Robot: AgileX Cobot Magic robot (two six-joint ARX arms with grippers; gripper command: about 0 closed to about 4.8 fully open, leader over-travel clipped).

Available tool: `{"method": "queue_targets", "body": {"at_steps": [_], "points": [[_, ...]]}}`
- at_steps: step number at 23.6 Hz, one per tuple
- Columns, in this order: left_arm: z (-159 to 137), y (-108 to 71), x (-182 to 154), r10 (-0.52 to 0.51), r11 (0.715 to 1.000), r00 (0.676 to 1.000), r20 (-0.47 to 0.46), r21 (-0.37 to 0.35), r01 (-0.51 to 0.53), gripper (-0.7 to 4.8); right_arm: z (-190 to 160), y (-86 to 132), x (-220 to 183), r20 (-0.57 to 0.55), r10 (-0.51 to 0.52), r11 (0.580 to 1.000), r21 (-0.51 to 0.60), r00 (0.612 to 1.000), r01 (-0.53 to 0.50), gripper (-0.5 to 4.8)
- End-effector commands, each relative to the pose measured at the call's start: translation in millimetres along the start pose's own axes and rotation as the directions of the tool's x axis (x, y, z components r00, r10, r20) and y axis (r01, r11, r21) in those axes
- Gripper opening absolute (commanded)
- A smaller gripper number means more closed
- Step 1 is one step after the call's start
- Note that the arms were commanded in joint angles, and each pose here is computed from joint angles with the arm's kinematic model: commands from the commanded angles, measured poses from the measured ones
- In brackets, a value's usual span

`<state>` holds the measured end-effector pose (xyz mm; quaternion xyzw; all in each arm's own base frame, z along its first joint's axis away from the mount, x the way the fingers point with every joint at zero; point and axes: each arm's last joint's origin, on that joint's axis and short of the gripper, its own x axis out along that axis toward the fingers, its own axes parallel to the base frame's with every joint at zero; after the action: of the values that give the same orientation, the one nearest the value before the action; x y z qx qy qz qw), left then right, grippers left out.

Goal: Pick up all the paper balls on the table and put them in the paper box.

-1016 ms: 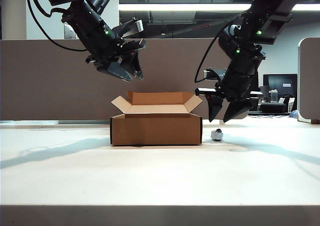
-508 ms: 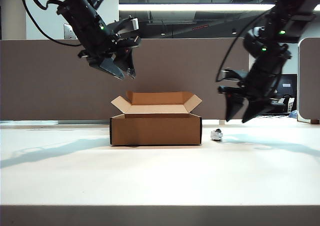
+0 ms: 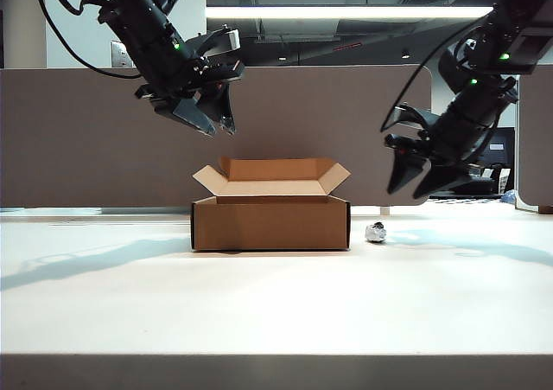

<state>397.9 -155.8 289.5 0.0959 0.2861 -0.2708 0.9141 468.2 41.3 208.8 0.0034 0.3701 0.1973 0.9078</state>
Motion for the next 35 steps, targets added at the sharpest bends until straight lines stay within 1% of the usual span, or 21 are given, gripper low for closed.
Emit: {"method": "queue_targets", "body": {"at_steps": [1,4,7,12,18,28,31,33,35], "points": [[3.4,-0.2,-3.4,0.001,1.0,1.0,0.012,0.007,-0.001,1.84,4.1,3.1,1.0,0.037,0.074,0.997,-0.014,0.997,-0.073,2.7],[2.5,-0.4,-3.4,0.0,1.0,1.0,0.003,0.005,0.0,1.84,-1.5,1.3,10.2,0.024,0.101,0.995,-0.026,0.995,-0.1,2.69],[1.0,-0.6,-3.4,-0.002,1.0,1.0,-0.013,0.003,0.002,1.84,-10.3,-0.6,19.7,-0.016,0.117,0.993,-0.008,0.993,-0.117,2.69],[0.4,-0.6,-3.2,-0.003,1.0,1.0,-0.018,0.002,0.003,1.84,-10.3,3.5,21.9,-0.006,0.186,0.983,-0.009,0.983,-0.186,2.6],[0.2,-0.7,-3.3,-0.003,1.0,1.0,-0.02,0.002,0.003,1.83,-9.5,4.2,20.7,-0.015,0.206,0.979,-0.004,0.979,-0.206,2.61],[-1.8,-0.7,-3.4,0.005,1.0,0.999,-0.042,-0.001,-0.005,1.84,-2.5,3.2,22.7,-0.116,0.238,0.971,0.056,0.964,-0.232,2.6],[-2.6,-0.6,-3.4,0.011,1.0,0.999,-0.051,0.019,-0.01,1.83,0.1,1.7,26.2,-0.151,0.244,0.969,0.083,0.958,-0.234,2.59],[-3.4,-0.7,-3.5,0.01,0.999,0.998,-0.059,0.031,-0.008,1.83,1.9,0.7,28.7,-0.166,0.245,0.968,0.092,0.955,-0.233,2.38],[-3.6,-0.7,-3.5,0.01,1.0,0.998,-0.061,0.03,-0.008,1.84,2.0,0.7,28.6,-0.173,0.249,0.967,0.097,0.953,-0.235,2.38]]}}
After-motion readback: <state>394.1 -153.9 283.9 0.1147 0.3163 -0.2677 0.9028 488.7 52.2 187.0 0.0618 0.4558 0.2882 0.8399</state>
